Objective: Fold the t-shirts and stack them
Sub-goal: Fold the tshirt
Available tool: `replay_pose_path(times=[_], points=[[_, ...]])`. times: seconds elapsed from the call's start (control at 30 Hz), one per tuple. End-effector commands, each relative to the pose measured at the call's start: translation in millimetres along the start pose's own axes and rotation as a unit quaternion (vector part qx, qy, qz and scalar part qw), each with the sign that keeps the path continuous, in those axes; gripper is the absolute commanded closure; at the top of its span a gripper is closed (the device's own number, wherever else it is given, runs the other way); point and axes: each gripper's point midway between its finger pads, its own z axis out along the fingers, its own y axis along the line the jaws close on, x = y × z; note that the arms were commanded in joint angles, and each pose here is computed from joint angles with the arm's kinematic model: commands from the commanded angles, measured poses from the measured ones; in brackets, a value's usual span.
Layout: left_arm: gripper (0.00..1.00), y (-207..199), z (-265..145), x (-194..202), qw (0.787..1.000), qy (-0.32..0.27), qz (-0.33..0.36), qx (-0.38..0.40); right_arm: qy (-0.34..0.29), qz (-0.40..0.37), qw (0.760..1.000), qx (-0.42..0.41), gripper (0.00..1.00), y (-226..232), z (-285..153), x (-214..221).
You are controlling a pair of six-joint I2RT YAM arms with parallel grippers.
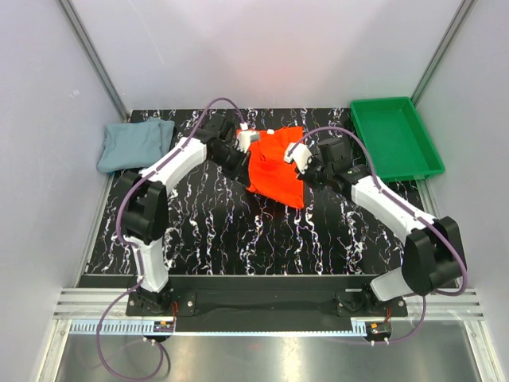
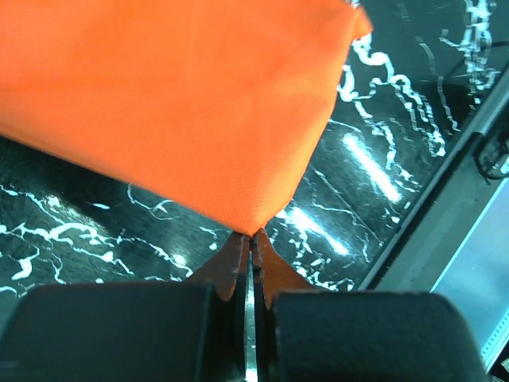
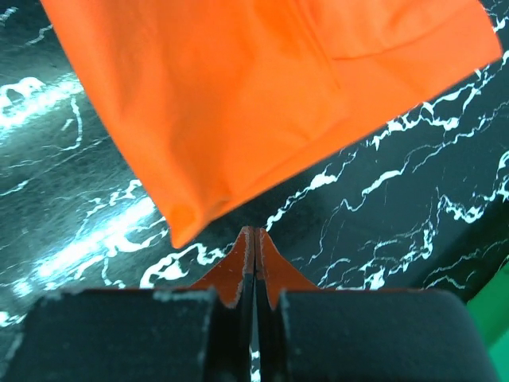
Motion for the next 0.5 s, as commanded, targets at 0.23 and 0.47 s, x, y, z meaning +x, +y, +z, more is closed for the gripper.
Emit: replay_pose_path(times=[0.23,0.47], points=[[1.00,-20,-8,33,1.000,0.013,0.005,0.017,0.022,0.021,0.997,-0.075,0.59,49,-11,24],[1.00,-12,-4,47,0.999,0.036,0.000,0.010,0.037,0.029,0.990,-0.131,0.57,76,9,40]])
